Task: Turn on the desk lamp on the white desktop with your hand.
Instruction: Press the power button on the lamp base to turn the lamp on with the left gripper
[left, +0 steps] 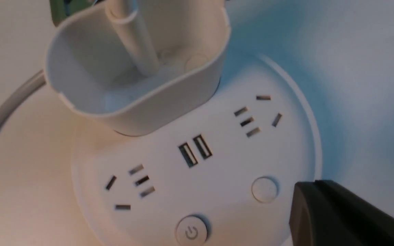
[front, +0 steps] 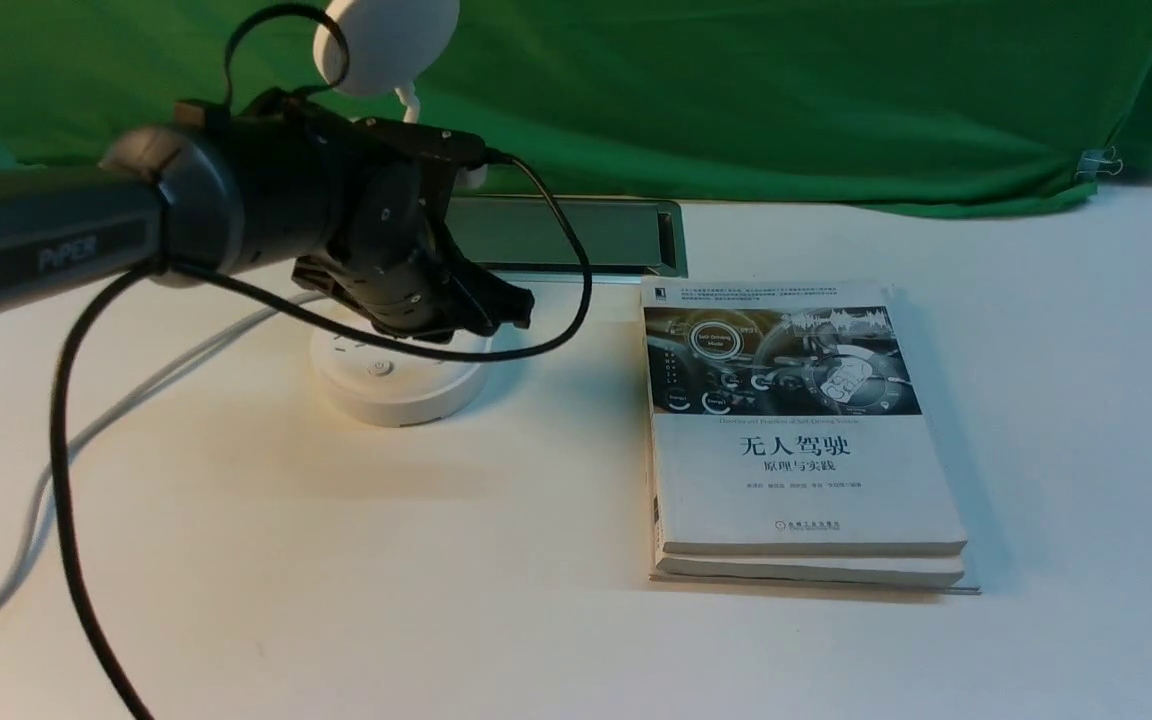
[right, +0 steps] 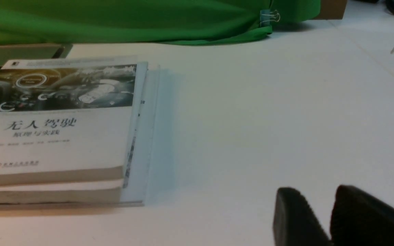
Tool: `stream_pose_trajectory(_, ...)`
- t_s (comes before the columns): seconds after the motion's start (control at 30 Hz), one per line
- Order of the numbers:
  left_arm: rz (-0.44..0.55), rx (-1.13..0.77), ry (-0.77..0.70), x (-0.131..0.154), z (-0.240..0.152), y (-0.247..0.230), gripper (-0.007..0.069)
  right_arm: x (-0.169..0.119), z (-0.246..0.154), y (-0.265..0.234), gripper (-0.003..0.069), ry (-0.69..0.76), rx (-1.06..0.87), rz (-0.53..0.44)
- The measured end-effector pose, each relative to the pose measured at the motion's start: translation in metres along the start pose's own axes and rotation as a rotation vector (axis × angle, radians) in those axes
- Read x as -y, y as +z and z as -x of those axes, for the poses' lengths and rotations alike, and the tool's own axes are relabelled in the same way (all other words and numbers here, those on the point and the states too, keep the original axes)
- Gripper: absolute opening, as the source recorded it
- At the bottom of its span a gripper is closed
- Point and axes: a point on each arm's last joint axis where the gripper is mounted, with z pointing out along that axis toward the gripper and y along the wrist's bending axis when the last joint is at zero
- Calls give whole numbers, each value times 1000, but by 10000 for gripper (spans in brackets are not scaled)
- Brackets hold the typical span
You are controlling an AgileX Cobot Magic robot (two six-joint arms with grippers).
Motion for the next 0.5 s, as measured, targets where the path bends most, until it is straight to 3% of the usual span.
stream_pose_trajectory(0.5, 18, 27, 11, -1, 0, 15, 1, 0, 0, 0, 238, 0, 0, 0)
